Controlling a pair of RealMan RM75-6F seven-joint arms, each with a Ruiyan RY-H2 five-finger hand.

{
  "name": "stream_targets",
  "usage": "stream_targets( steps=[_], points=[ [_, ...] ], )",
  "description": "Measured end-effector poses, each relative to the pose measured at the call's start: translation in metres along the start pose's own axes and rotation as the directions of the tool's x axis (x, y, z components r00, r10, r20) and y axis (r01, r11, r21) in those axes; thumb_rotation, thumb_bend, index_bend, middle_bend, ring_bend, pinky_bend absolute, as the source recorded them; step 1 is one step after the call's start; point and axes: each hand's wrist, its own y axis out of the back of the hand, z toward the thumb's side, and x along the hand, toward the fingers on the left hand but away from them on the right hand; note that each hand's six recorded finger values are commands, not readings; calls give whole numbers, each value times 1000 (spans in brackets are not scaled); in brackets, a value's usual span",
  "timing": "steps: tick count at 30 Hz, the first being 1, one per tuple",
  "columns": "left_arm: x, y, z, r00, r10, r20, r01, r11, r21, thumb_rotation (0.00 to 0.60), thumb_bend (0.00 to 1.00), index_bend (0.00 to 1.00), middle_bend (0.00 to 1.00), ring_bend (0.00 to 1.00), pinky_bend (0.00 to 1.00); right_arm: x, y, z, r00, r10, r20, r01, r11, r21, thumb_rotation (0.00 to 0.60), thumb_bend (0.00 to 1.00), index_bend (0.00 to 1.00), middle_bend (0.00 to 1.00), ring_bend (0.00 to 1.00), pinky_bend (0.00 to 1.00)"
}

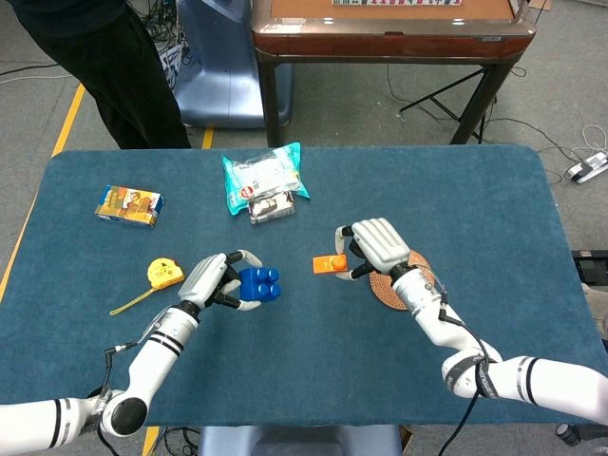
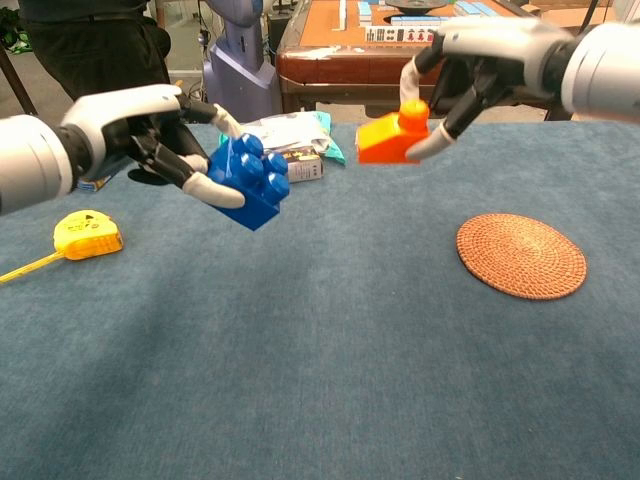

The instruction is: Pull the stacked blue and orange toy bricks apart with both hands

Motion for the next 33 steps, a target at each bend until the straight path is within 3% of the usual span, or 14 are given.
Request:
stream_targets(
  steps=[1, 3, 7, 10, 14, 17, 19, 22, 26, 33],
  points=[
    [2, -2, -1, 1000, -3, -7, 3, 1000, 4, 600, 9, 448, 1000, 1000, 1000, -2, -4, -2, 1000, 6, 8, -6, 1000, 10, 600, 120, 400, 1000, 1000, 1000],
    [3, -3, -3, 1000, -9, -14, 9, 1000, 12, 600, 9, 315, 1000, 1000, 1000, -4, -13, -6, 1000, 22, 22, -23, 999, 26, 600, 5, 275, 1000, 1000, 1000],
    [2, -3, -6, 999, -14, -30, 15, 999, 41, 600, 8, 137, 1000, 1000, 1000, -6, -21, -7, 998, 48, 29, -49, 998, 36, 600, 0, 115, 1000, 984, 1000],
    [-1, 0, -9, 999, -7, -40, 9, 998, 66, 600, 8, 101, 1000, 986, 1000, -4, -20, -6, 999, 45, 22, -46, 998, 30, 600, 0, 60, 1000, 940, 998],
    [-9, 6, -12, 999, -2, -49, 7, 996, 92, 600, 6, 97, 977, 835, 1000, 2, -12, -7, 1000, 12, 14, -13, 999, 37, 600, 0, 73, 971, 848, 957],
    [-18, 16, -16, 999, 19, -51, -12, 991, 136, 600, 6, 95, 802, 703, 973, 12, -4, -11, 1000, -7, 19, 6, 998, 62, 600, 0, 153, 867, 759, 912],
    [-26, 25, -21, 998, 47, -48, -38, 982, 188, 600, 6, 96, 646, 599, 894, 21, 3, -17, 999, -18, 28, 15, 996, 93, 600, 0, 177, 773, 680, 866],
    [-43, 42, -31, 993, 102, -53, -83, 957, 279, 600, 6, 100, 492, 483, 776, 36, 11, -28, 999, -26, 45, 19, 989, 148, 600, 0, 179, 566, 496, 716],
    [-72, 68, -53, 979, 179, -94, -130, 914, 384, 600, 6, 115, 310, 335, 608, 60, 19, -47, 997, -26, 73, 9, 975, 220, 600, 0, 179, 385, 345, 543],
    [-126, 105, -92, 938, 301, -172, -177, 842, 510, 600, 6, 145, 247, 250, 497, 106, 30, -76, 991, -67, 112, 34, 961, 275, 600, 0, 179, 308, 280, 450]
  ],
)
